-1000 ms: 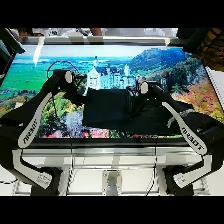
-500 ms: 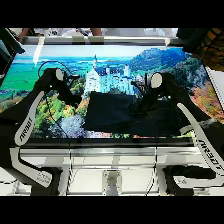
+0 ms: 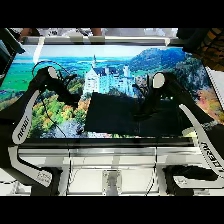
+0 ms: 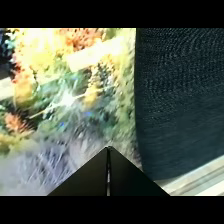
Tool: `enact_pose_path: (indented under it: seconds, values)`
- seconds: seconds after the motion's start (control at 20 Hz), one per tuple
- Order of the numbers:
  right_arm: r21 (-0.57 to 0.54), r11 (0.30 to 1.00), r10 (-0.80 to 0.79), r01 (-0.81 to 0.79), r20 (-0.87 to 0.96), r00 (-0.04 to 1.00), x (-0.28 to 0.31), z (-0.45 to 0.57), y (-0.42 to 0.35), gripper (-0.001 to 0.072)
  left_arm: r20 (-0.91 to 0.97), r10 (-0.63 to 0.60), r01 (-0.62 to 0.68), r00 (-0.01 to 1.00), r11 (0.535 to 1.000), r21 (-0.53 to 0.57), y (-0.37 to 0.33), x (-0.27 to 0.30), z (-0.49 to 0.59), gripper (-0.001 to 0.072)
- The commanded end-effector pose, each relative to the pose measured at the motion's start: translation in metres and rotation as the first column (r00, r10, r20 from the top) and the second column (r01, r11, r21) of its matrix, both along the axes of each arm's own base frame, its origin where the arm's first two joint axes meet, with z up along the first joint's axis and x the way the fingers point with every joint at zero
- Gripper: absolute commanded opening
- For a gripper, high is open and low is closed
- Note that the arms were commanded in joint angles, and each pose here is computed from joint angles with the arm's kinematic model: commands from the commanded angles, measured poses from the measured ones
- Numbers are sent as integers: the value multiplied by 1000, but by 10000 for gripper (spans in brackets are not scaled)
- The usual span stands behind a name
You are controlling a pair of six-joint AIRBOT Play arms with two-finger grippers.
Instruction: Fold the clothes and pants, and hang the long-sleeved shirts on hangers.
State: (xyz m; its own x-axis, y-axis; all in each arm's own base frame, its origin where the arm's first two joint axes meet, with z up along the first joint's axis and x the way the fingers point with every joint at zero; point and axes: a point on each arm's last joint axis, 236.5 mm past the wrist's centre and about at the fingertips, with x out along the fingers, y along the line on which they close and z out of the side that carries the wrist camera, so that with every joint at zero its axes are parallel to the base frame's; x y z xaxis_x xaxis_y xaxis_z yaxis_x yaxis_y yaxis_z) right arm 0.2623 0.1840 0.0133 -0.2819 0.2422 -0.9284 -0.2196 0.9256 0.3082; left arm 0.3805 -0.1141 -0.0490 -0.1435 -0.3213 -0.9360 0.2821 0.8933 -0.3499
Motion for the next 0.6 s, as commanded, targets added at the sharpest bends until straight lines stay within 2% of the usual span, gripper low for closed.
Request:
enact_pose_path:
  seconds: [0.0, 0.05, 0.1, 0.15, 0.2, 0.25, 0.3, 0.35, 0.4, 0.45, 0.55]
  values:
    - [-50, 999, 16, -17, -19, 1000, -5, -4, -12, 219, -2, 10, -10, 1000, 998, -58, -12, 0, 5, 26]
    - [-67, 997, 24, -24, -9, 1000, -4, -5, -17, 307, 1, 2, -2, 1000, 996, -84, -17, 0, 7, 26]
    - [-79, 996, 41, -41, 1, 999, -2, -6, -21, 342, 3, -2, 2, 1000, 994, -108, -22, 1, 10, 30]
    - [-94, 994, 63, -61, 19, 998, 2, -6, -25, 343, 6, -7, 8, 1000, 993, -120, -25, 1, 11, 36]
    - [-115, 990, 82, -76, 52, 995, 8, -6, -31, 343, 10, -16, 17, 1000, 993, -120, -24, 1, 10, 121]
    - [-161, 984, 94, -76, 106, 990, 20, -5, -41, 344, 9, -15, 16, 1000, 993, -120, -24, 1, 10, 324]
    - [-212, 974, 112, -76, 164, 980, 34, -3, -53, 342, 6, -13, 14, 1000, 993, -119, -23, 1, 9, 413]
    - [-272, 960, 132, -66, 229, 964, 50, 2, -67, 341, -1, -10, 10, 1000, 993, -119, -22, 1, 7, 413]
    - [-314, 948, 147, -54, 282, 948, 62, 8, -80, 282, -7, -10, 9, 1000, 993, -119, -22, 0, 4, 413]
    - [-339, 940, 152, -35, 324, 934, 73, 14, -92, 30, -16, -10, 8, 1000, 993, -121, -23, 0, 1, 413]
    - [-366, 929, 98, 54, 384, 918, 87, 26, -125, 16, -39, -7, 1, 999, 988, -153, -32, -2, -3, 413]
